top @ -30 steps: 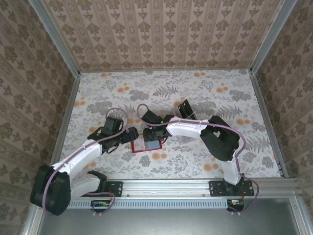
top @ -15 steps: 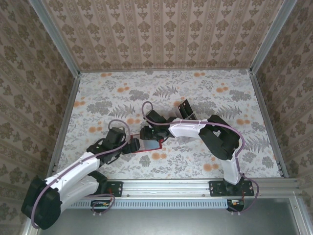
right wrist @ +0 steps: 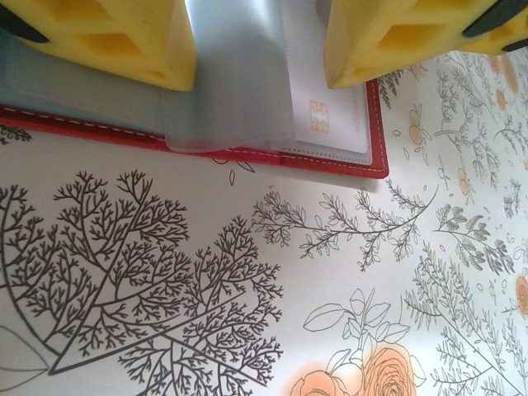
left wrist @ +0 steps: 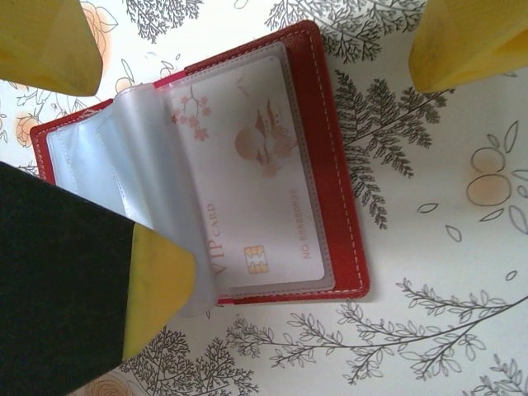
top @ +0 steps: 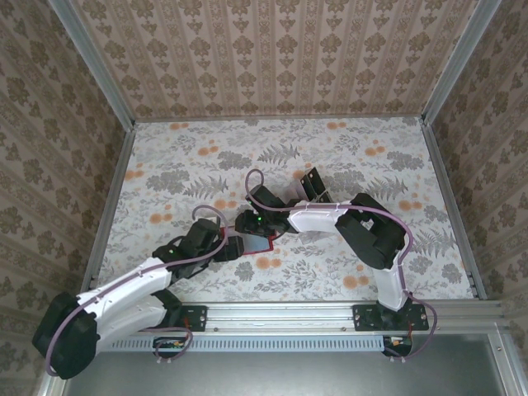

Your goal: Put the credit cards into the card holder

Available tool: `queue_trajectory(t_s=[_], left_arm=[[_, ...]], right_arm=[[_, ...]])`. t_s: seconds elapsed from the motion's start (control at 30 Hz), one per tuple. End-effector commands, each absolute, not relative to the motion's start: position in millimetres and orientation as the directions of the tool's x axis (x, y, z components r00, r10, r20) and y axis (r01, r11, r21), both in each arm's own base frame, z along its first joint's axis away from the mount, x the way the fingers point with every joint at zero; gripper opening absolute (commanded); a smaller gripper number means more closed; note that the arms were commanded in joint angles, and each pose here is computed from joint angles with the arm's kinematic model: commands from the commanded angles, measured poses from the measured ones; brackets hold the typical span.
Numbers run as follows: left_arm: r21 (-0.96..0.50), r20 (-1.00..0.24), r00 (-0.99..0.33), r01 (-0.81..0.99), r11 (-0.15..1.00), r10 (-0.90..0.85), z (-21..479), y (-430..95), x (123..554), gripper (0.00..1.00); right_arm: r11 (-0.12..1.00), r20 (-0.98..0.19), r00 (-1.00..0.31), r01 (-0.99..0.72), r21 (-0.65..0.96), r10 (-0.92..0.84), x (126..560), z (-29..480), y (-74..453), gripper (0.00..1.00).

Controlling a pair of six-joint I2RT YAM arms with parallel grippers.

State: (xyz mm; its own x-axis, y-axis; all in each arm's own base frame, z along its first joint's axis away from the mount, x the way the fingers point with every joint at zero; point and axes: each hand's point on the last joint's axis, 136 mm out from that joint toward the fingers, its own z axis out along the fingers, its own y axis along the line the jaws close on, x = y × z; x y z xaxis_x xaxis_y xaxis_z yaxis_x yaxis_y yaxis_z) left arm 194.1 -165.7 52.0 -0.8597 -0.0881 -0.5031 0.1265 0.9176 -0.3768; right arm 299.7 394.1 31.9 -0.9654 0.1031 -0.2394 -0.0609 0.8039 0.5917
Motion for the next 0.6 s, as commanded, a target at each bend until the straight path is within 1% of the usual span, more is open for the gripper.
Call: queue_trajectory(t_s=[0.0,0.33,0.57], left_arm=[[-0.393,-0.535,-0.837,0.126,0.911,-0.115,63.0,-175.7,206.1,0.98],[-0.374,-0.537,-0.839,0.150,0.915,-0.082,59.9,-194.7,219.9,0.98],[-0.340,-0.528,-0.848,0.152,0.928,-0.054,48.4,-195.4,221.5,0.98]], right_arm=[[0.847,-0.156,-0.982,0.003,0.531,0.102,281.3,1.5,374.4,0.48],[0.845,-0.153,-0.983,0.005,0.534,0.102,280.3,0.5,374.1,0.48],[0.845,-0.148,-0.983,0.011,0.535,0.107,280.2,-1.0,373.2,0.48]])
